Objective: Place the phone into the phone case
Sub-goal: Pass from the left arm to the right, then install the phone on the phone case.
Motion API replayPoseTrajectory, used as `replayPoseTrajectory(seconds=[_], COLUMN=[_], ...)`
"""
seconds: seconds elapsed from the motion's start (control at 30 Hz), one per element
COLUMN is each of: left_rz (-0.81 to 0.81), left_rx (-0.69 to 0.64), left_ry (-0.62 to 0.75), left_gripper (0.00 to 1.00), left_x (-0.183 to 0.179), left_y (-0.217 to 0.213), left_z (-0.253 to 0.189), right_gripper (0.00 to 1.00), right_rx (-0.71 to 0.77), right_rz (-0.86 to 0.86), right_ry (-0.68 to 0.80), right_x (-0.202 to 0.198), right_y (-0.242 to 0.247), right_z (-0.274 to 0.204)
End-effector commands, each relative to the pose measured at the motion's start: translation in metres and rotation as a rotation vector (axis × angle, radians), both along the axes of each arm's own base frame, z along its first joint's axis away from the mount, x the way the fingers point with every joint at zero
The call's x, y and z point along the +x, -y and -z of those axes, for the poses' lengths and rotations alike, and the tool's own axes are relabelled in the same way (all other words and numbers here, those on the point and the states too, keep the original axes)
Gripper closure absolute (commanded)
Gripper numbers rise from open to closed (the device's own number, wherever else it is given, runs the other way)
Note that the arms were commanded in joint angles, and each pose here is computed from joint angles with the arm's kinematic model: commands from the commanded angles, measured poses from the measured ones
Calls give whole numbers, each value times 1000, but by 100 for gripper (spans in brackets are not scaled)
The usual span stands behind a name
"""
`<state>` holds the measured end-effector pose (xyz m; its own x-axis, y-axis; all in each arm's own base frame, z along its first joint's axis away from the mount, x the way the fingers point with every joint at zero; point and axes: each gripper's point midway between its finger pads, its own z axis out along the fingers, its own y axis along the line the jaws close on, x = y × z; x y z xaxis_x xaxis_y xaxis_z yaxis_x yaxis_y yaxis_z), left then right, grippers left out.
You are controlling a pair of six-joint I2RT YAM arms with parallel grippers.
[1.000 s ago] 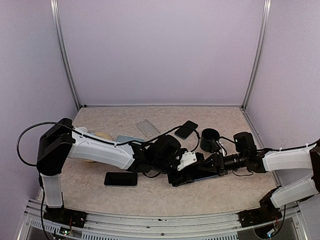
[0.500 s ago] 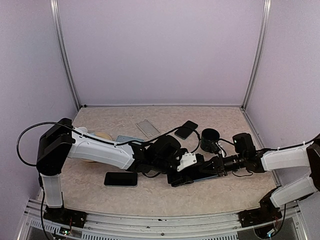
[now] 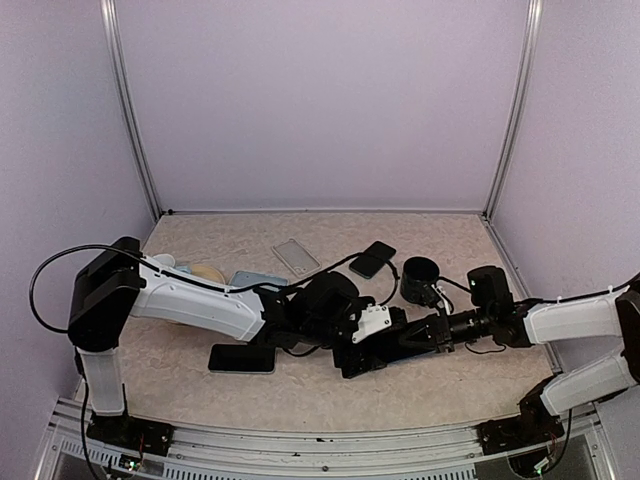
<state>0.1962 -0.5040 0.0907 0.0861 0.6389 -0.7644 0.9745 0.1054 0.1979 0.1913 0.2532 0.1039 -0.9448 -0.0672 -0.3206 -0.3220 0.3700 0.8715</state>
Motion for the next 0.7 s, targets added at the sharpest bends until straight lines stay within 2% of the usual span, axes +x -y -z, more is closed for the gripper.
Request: replayPoseTrajectory(seconds=[0.0,0.33,0.67], left_rz=[-28,-155,-500], left_rx=[-103,-172,-246], left_ry=[26,-2,-43], left_gripper=[3,1,1], left_x=[9,36,93], left_y=[-2,-20,-50], left_z=[-38,-54,-67], right_gripper=[100,100,100], right_rx=[47,-20,-84], right_rz=[-34,13,26], right_ry=[74,126,177], right_x=[-2,10,29], right_y=[-4,1,-1], right_z=[-16,-13,-20])
